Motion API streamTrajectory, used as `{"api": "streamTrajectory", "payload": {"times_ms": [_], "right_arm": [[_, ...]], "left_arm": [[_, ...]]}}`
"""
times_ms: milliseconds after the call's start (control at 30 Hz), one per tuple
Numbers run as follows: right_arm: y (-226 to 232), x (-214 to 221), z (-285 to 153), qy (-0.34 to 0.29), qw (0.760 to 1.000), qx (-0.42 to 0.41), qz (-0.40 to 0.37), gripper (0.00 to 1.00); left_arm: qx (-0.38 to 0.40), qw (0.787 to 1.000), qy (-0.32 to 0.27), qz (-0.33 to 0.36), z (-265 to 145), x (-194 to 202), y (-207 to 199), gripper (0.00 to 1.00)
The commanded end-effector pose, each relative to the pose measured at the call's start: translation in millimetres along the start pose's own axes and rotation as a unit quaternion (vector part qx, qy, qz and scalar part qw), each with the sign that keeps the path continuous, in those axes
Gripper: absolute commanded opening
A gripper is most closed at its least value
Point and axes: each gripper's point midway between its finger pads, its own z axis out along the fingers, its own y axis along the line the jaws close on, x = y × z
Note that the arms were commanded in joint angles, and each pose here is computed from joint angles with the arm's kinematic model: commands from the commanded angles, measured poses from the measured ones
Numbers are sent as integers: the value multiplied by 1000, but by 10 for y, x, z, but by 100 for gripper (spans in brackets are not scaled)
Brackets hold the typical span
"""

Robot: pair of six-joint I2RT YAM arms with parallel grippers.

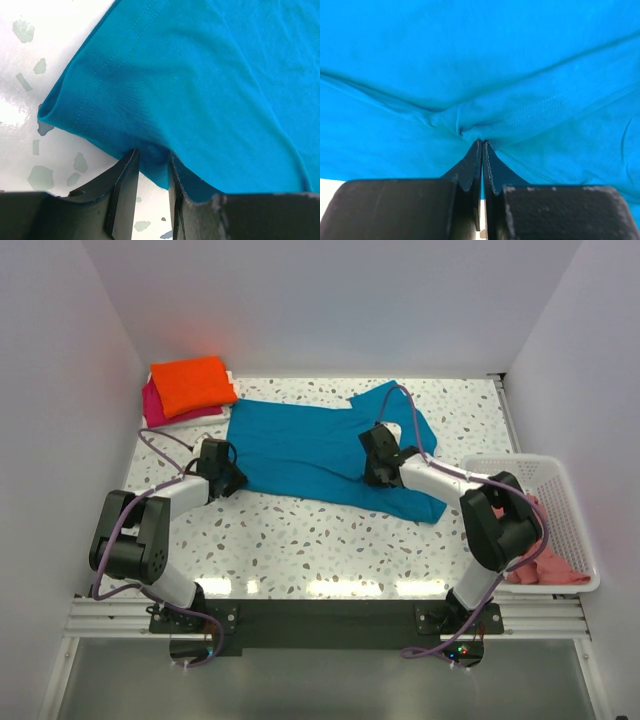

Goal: Fold and stack the t-shirts
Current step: Fold the tshirt

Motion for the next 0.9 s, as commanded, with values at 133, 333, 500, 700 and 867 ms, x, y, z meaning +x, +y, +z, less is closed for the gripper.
{"api": "streamTrajectory", "payload": {"times_ms": [133, 333, 500, 700, 867], "right_arm": [[94, -418, 49, -36, 999, 21, -11, 0], [116, -694, 153, -48, 998, 32, -16, 0], [-33, -784, 301, -41, 998, 49, -6, 0], [-95, -948, 347, -48, 998, 46, 0, 0], [-94, -1060, 385, -56, 997, 51, -11, 1]], "left_arm": [[4, 1000, 0, 1, 33, -18, -7, 33], [5, 1000, -1, 1, 30, -22, -15, 33], [8, 1000, 4, 1, 34, 1, -23, 32], [6, 1000, 8, 0, 53, 29, -9, 32], [6, 1000, 8, -1, 50, 29, -6, 31]]}}
